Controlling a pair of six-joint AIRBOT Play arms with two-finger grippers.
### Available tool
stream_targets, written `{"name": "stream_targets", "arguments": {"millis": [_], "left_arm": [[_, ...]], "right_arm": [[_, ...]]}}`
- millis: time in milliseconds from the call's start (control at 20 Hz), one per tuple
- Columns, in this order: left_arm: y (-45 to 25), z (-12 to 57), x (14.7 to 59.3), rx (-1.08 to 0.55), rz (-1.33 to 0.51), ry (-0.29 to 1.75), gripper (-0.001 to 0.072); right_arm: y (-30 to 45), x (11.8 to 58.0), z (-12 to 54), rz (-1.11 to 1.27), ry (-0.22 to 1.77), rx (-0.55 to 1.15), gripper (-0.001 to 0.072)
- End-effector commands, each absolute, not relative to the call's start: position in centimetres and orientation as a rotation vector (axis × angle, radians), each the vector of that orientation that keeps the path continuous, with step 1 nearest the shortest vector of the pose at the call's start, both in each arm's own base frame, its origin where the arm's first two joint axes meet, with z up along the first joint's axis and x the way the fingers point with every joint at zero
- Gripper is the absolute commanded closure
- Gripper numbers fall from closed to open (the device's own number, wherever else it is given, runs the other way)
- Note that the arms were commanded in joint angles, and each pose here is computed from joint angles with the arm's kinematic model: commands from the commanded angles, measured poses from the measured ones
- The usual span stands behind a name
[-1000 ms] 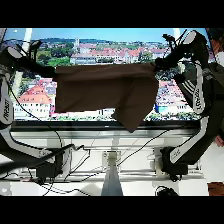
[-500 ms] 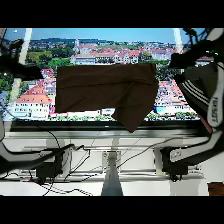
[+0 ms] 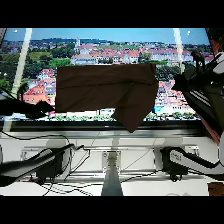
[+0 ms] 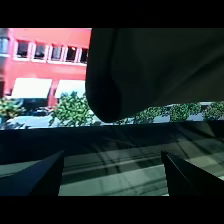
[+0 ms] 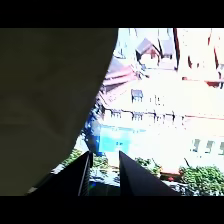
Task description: Fold the clothes and pants, and hang the long-sleeved shirts on hangers.
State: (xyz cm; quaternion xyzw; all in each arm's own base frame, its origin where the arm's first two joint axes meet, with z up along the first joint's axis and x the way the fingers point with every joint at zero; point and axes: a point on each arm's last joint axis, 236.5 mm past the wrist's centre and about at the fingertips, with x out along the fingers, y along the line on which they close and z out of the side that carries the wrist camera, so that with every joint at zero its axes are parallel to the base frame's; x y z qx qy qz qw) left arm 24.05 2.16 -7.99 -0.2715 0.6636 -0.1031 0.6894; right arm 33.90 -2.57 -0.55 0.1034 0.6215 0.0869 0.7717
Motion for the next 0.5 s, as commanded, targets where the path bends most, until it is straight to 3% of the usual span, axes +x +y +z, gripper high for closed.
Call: {"name": "stream_targets", "arguments": {"millis": [0, 150, 300, 450], "left_arm": [[1.2, -10.8, 24.3, -0.631, -0.203, 1.389, 0.0033], [2.6, -11.1, 26.1, -0.611, -0.134, 1.314, 0.0147], [3.3, -11.2, 27.1, -0.592, -0.103, 1.276, 0.0148], [2.7, -11.2, 27.8, -0.575, -0.111, 1.262, 0.0215]], "right_arm": [[-3.4, 32.3, -4.0, 0.134, 1.357, 0.203, 0.0519], [-2.5, 30.7, -5.7, 0.148, 1.403, 0.244, 0.0520], [-0.3, 29.1, -6.9, 0.188, 1.444, 0.344, 0.0520], [1.3, 27.8, -8.1, 0.205, 1.470, 0.424, 0.0519]]}}
